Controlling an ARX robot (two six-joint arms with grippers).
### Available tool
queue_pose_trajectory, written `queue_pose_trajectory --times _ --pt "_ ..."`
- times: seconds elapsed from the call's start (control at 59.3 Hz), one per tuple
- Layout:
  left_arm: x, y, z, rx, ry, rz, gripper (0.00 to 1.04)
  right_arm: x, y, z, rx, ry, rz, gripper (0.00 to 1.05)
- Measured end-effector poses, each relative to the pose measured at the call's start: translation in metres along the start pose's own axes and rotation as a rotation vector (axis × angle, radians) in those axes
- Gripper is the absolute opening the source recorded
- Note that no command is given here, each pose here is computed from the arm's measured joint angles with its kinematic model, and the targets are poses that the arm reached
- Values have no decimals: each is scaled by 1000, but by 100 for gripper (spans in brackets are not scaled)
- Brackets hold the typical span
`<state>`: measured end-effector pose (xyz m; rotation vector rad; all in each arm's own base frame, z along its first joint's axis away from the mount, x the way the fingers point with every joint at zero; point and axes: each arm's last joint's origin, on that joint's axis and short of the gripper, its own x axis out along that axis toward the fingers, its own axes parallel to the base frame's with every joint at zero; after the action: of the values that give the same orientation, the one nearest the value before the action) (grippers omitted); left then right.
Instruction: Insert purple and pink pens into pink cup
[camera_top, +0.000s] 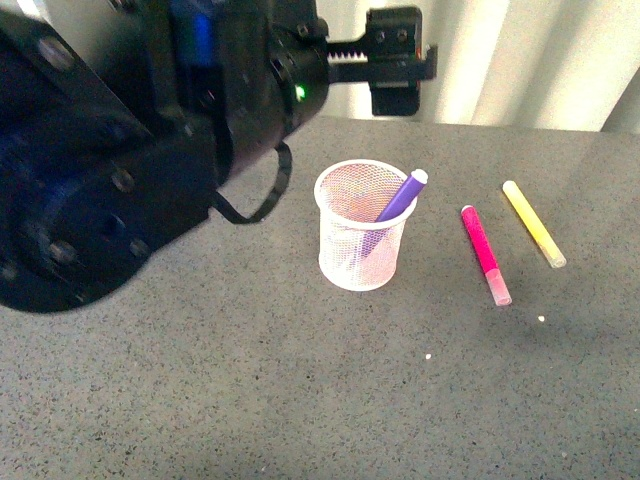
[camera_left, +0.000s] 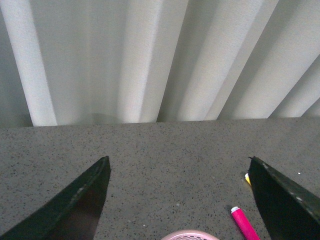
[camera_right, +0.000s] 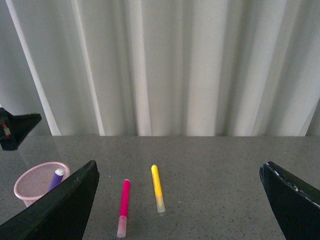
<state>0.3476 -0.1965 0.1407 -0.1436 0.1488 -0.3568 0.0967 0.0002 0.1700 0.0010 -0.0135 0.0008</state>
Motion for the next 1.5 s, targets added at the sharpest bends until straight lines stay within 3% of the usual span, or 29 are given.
queue_pose_trajectory --times 0.051,0.169,0.304,0.54,0.641,0.759,0.877,1.096,1.501 --pt "-4 2 11 14 41 -15 100 0 0 0 0 0 0 98" --pt "-27 9 40 144 250 -84 98 0 0 0 0 0 0 98" --pt "-80 24 56 268 461 -89 98 0 0 0 0 0 0 98" --pt "-87 27 64 309 428 -65 98 0 0 0 0 0 2 98" --pt "-96 37 51 263 136 234 81 0 0 0 0 0 2 98" --pt "-129 58 47 179 -87 340 61 0 0 0 0 0 -1 98" --pt "-158 72 49 155 -155 355 41 0 0 0 0 0 1 98" --pt "-194 88 33 143 -136 345 4 0 0 0 0 0 0 98" --pt "-244 102 9 141 -131 354 4 0 0 0 0 0 0 98"
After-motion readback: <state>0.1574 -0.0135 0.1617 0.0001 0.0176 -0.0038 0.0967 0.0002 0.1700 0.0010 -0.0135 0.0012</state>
